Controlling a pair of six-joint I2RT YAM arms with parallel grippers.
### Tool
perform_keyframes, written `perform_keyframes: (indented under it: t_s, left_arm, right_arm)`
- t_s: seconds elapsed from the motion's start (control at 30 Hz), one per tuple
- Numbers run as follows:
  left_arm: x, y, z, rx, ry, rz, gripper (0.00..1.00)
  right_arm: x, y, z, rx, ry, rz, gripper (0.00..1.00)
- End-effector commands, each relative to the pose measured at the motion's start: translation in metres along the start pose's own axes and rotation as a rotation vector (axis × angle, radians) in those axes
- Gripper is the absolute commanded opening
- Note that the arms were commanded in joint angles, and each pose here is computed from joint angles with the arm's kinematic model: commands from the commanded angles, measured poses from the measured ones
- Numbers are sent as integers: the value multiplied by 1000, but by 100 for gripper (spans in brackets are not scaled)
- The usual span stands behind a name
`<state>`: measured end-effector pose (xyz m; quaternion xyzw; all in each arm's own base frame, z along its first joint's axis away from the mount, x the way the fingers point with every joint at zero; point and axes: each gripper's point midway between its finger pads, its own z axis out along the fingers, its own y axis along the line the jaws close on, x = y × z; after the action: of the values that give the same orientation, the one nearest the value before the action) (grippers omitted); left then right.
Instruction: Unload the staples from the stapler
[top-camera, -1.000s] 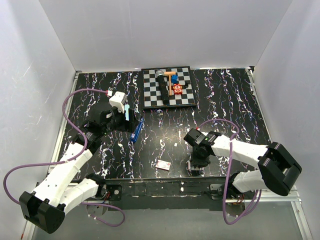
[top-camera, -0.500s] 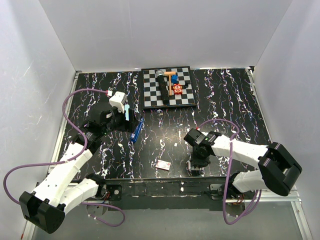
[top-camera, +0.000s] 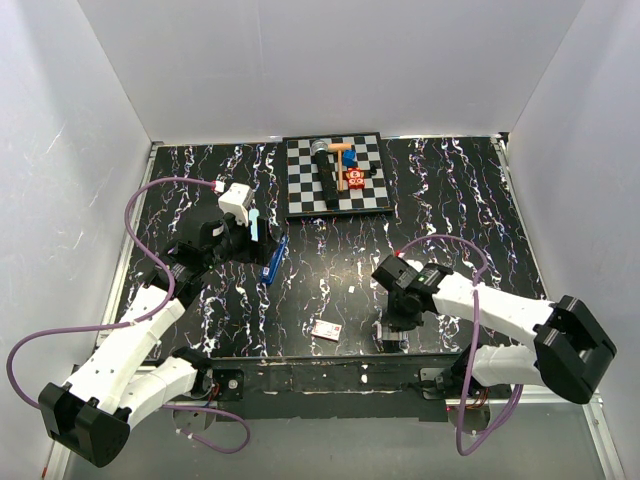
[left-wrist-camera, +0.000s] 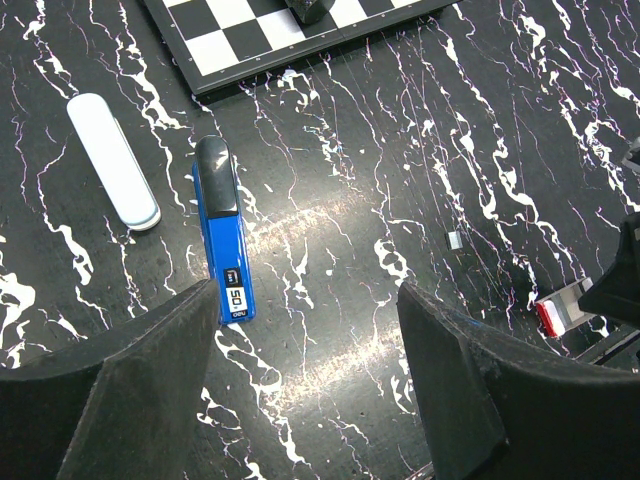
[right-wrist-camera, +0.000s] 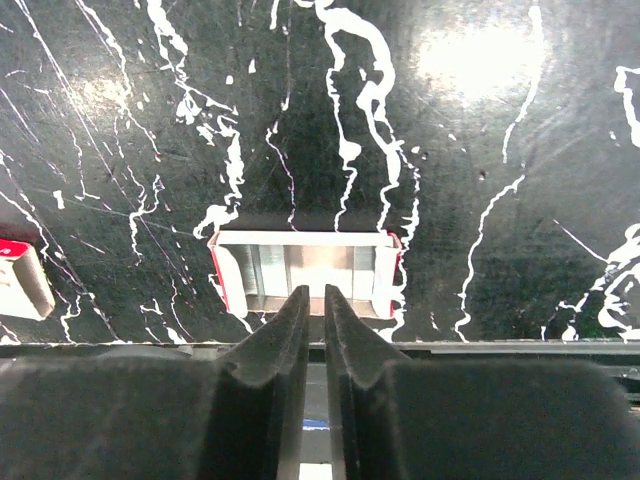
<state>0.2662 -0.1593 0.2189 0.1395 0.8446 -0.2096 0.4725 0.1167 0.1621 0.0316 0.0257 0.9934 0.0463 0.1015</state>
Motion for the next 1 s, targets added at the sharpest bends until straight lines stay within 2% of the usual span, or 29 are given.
perform_keyframes:
  t_s: [0.0,0.13,0.27,0.47,0.67,0.8,0.97]
  left_arm:
    - [-1,0,-1,2,-8,11,72]
    - [-1,-1,-1,3,-9,11,71]
    - [-1,0,-1,0,-8,9,72]
    - [0,1,-1,-3,-9,11,72]
    - [-2,0,-2,0,-15,13,72]
    - [-2,0,-2,-3,-15,14,72]
    - [-3,0,-4,-1,-21,15,72]
  right_arm:
    - [-16,0,-19,11,-69,3,14]
    - [-29,8,-31,-21,-120,-13,4]
    - [-44,23,-40,-58,-156,-56,4]
    - [-69,49,-49,-107,-211,-133,36]
    - [-82,72,-41,-100,-186,-144,56]
    - [-85,91,-30,-118,-145,-100,60]
    - [-95,105,-21,-120,-156,-24,62]
